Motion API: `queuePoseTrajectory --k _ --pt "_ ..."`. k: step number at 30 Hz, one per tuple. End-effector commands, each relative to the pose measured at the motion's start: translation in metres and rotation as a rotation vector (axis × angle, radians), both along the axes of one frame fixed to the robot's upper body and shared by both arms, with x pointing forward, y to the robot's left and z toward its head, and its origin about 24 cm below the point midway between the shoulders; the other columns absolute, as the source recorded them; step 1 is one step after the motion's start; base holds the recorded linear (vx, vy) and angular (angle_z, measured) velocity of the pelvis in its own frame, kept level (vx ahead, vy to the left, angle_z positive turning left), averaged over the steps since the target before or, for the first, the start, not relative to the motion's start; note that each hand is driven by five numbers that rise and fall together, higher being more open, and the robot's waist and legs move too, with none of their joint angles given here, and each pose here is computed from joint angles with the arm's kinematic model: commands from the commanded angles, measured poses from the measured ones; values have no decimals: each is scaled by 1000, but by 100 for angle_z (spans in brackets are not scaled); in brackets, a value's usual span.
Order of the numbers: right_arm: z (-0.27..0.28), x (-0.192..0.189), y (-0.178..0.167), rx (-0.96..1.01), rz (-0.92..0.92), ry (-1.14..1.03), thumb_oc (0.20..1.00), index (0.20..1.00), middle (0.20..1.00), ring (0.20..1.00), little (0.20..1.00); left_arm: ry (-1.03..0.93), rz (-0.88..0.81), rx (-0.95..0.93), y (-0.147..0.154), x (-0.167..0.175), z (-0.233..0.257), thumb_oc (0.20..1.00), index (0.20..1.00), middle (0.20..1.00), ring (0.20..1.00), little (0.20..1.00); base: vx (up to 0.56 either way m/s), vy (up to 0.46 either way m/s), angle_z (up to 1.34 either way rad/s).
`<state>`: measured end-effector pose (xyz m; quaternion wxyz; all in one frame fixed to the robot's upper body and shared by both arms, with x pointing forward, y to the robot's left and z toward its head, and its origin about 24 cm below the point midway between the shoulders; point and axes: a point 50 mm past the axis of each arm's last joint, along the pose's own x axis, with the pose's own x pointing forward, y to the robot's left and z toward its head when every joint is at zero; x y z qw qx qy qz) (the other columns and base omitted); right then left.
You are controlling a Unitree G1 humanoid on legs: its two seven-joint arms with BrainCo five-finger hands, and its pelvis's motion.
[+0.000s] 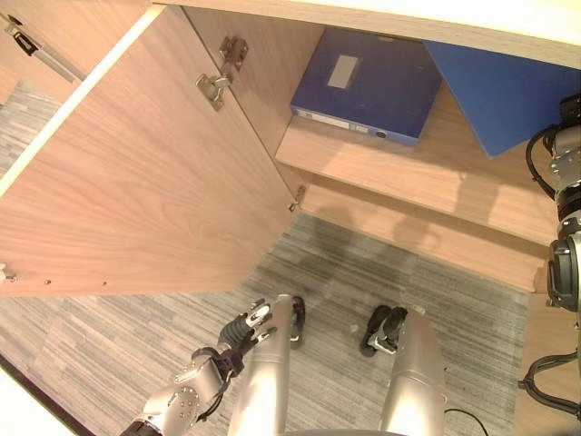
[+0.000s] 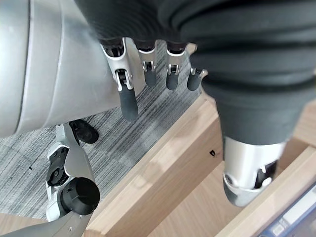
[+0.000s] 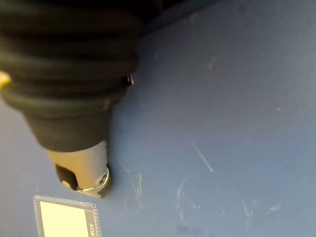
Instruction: Put the empty folder in the office cabinet
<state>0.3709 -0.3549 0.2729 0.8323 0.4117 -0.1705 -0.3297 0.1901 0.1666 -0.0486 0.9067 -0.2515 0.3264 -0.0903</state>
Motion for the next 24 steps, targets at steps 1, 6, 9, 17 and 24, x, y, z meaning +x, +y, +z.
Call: queuePoseTrajectory --k 1,6,9,17,24 --pt "60 -26 -19 265 -132 -322 200 200 200 200 200 138 -37 51 5 -32 -19 1000 1000 1000 1000 1000 0 0 0" --pt "55 -24 -15 318 -130 -401 200 200 200 200 200 135 -24 54 6 -32 -19 1000 1000 1000 1000 1000 0 0 0" --pt "45 -22 -13 371 -144 -431 200 200 200 200 200 132 -16 61 7 -30 -20 1000 1000 1000 1000 1000 -1 11 0" --pt "22 -29 -18 468 -223 -521 200 200 200 200 200 116 -3 68 8 -26 -19 1000 1000 1000 1000 1000 -1 14 -2" --pt "30 -45 -35 428 -282 -541 200 200 200 200 200 120 2 90 16 -28 -20 1000 1000 1000 1000 1000 -4 13 -3"
